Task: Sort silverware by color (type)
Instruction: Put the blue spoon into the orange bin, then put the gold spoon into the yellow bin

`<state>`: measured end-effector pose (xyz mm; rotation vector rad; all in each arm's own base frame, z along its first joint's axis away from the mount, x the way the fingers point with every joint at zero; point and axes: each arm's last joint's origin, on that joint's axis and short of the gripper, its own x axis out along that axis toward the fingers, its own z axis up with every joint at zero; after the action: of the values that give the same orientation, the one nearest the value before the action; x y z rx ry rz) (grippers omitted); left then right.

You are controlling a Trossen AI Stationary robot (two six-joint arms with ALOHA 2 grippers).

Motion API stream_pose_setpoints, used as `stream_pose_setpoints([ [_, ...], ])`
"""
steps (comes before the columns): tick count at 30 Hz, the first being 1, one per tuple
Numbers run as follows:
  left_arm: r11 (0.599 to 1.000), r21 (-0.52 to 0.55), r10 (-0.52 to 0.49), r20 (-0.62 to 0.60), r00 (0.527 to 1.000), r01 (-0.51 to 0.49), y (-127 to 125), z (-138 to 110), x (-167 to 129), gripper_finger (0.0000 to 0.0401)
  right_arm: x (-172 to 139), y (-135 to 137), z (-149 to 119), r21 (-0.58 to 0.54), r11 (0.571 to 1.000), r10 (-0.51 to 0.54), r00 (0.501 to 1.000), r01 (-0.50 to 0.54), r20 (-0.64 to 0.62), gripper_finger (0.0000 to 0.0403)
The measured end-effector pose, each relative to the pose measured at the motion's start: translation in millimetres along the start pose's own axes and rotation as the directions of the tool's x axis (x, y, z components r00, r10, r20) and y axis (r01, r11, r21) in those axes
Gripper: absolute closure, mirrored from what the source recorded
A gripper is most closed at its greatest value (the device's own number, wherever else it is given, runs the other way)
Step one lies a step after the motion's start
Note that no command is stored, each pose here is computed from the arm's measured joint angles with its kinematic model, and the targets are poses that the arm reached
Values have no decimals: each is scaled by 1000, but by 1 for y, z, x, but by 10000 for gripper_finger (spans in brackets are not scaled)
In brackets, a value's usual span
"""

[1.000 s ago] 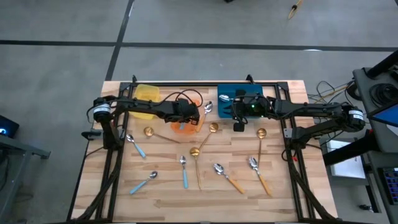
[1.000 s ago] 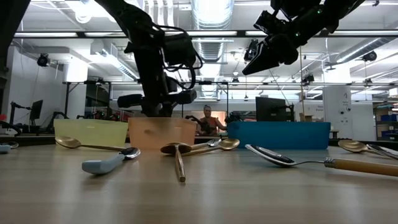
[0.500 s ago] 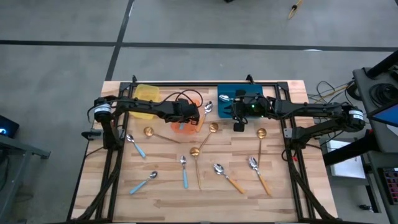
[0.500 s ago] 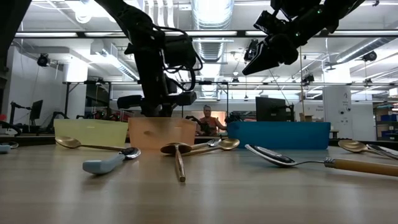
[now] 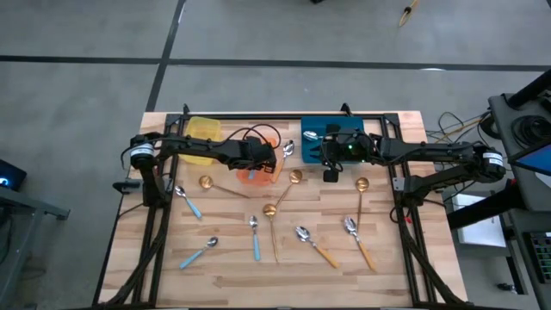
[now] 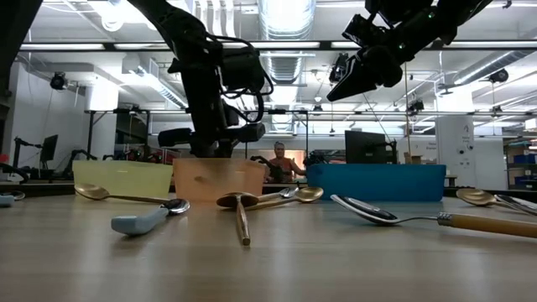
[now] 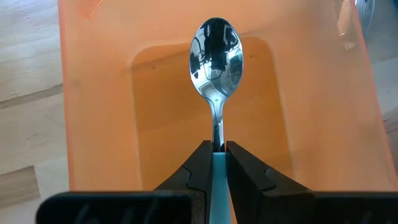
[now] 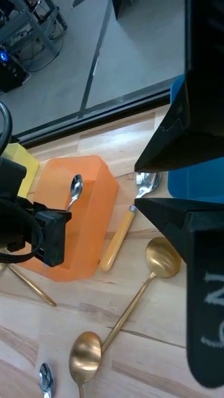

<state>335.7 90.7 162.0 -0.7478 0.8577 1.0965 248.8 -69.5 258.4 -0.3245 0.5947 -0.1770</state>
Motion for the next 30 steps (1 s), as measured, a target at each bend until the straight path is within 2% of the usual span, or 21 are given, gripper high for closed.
stream_pose_setpoints([
  [6,1000,0,0,0,1000,0,0,0,0,365,0,0,0,0,1000,0,1000,0,0,335],
  [18,1000,8,-8,6,1000,8,0,1,-3,283,0,0,0,0,1000,0,1000,0,0,335],
  [24,993,107,-57,55,997,50,-11,7,-27,270,0,0,0,1,1000,0,1000,0,0,335],
  [30,961,275,-59,165,984,11,-18,4,-73,271,0,0,0,48,999,-7,1000,7,0,335],
])
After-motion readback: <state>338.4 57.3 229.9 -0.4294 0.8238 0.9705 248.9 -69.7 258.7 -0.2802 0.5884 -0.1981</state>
